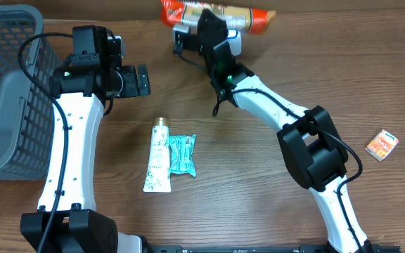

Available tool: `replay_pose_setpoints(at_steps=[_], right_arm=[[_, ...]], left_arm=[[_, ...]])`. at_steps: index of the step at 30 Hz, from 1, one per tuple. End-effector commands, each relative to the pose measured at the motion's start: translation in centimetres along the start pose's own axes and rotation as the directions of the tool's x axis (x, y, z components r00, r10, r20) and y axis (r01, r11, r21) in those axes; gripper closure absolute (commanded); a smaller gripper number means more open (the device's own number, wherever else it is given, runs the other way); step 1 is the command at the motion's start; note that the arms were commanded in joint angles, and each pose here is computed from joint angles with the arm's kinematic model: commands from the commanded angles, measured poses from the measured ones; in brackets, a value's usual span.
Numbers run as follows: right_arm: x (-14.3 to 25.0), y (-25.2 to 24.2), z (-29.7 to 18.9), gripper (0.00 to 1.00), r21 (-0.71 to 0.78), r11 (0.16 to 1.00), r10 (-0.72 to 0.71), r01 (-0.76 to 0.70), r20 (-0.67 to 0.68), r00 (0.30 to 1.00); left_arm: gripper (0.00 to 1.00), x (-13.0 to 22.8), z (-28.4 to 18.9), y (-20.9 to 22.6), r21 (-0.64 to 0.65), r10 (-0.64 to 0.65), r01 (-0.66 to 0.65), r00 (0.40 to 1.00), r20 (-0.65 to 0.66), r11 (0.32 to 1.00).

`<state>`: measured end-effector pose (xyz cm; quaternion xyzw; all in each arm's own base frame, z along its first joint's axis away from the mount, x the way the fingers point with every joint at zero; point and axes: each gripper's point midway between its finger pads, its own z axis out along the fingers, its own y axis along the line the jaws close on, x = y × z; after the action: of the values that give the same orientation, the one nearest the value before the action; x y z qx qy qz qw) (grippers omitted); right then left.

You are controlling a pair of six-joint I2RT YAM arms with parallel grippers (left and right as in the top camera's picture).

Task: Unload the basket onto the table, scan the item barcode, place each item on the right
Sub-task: 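Raise the spaghetti pack up to the white scanner, then carry the spaghetti pack right and lower it onto the table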

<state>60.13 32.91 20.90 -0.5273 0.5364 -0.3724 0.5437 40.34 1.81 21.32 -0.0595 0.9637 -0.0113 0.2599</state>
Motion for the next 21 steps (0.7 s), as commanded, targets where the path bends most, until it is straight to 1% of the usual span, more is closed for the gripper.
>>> replay_pose_setpoints(at_steps=[1, 6, 10, 15, 21], right_arm=[[-2.0, -6.3, -0.3, 0.96, 0.125, 0.989, 0.068, -0.076, 0.069, 0.995], [-2.2, -4.0, 0.9, 0.96, 0.107, 0.990, 0.084, -0.094, 0.098, 0.992], [-2.6, -2.9, 1.6, 0.96, 0.154, 0.981, 0.099, -0.119, 0.132, 0.986], [-2.7, -0.5, 2.3, 0.96, 0.127, 0.986, 0.089, -0.108, 0.147, 0.985], [-2.8, 0.3, 2.6, 0.96, 0.136, 0.984, 0.092, -0.113, 0.155, 0.984]], left_arm=[[0.00, -0.5, -0.4, -0.5, 0.003, -0.002, 0.002, 1.000, 0.020, 1.000], [0.00, -0.5, -0.4, -0.5, 0.003, -0.002, 0.002, 1.000, 0.020, 1.000], [0.00, -0.5, -0.4, -0.5, 0.003, -0.002, 0.002, 1.000, 0.020, 1.000], [0.00, -0.5, -0.4, -0.5, 0.003, -0.002, 0.002, 1.000, 0.020, 1.000], [0.00, -0.5, -0.4, -0.5, 0.003, -0.002, 0.002, 1.000, 0.020, 1.000]])
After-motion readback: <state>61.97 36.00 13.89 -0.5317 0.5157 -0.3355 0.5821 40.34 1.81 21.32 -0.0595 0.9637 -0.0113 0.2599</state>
